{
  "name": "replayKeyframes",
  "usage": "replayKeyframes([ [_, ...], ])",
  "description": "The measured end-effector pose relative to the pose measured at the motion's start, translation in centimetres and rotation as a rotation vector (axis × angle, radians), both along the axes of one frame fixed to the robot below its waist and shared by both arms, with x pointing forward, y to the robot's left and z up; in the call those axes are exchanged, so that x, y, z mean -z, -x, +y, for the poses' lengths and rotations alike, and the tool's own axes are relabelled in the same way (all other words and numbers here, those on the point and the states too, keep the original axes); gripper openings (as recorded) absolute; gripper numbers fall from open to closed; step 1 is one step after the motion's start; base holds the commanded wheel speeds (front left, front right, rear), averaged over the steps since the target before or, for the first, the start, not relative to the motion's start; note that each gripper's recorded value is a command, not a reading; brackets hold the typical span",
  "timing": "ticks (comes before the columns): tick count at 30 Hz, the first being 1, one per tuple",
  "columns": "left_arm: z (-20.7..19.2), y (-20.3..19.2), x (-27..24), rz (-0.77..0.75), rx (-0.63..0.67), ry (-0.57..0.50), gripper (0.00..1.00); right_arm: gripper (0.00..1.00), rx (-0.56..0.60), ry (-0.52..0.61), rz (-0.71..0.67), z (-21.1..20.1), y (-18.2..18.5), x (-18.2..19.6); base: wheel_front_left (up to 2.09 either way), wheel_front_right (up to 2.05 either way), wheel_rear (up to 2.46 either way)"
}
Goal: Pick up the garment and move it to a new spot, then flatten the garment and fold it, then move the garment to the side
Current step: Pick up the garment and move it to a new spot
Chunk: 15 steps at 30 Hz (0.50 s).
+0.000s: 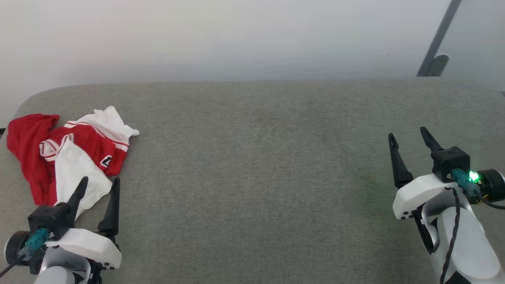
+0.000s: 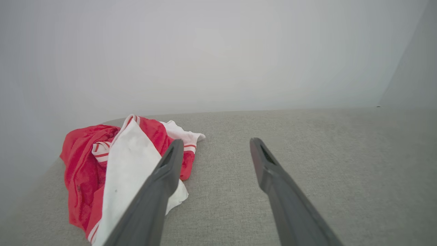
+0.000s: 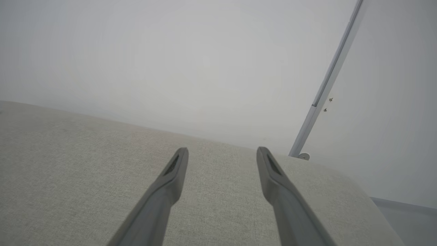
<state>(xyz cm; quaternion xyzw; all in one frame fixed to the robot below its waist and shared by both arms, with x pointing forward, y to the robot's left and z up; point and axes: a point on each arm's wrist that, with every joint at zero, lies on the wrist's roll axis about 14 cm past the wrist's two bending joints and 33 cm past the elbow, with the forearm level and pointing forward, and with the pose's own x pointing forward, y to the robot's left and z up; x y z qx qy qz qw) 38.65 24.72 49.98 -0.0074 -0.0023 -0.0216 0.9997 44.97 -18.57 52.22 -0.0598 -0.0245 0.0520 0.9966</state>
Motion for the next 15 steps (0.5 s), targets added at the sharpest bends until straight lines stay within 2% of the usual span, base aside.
replayKeyframes([
  [6, 2.2, 1.2, -0.1, -0.006, -0.068, -0.04, 1.0, 1.0, -0.088, 0.015, -0.002, 3.5, -0.9, 0.3, 0.0, 0.0, 0.0],
  [11, 4.5, 2.7, 0.0, -0.008, -0.159, -0.024, 1.0, 1.0, -0.176, 0.005, 0.013, 7.3, -1.6, 0.9, 0.0, 0.0, 0.0],
  [15, 7.8, 6.0, 0.6, 0.005, -0.295, -0.009, 1.0, 1.0, -0.312, -0.007, 0.025, 13.0, -2.3, 1.3, 0.0, 0.0, 0.0],
])
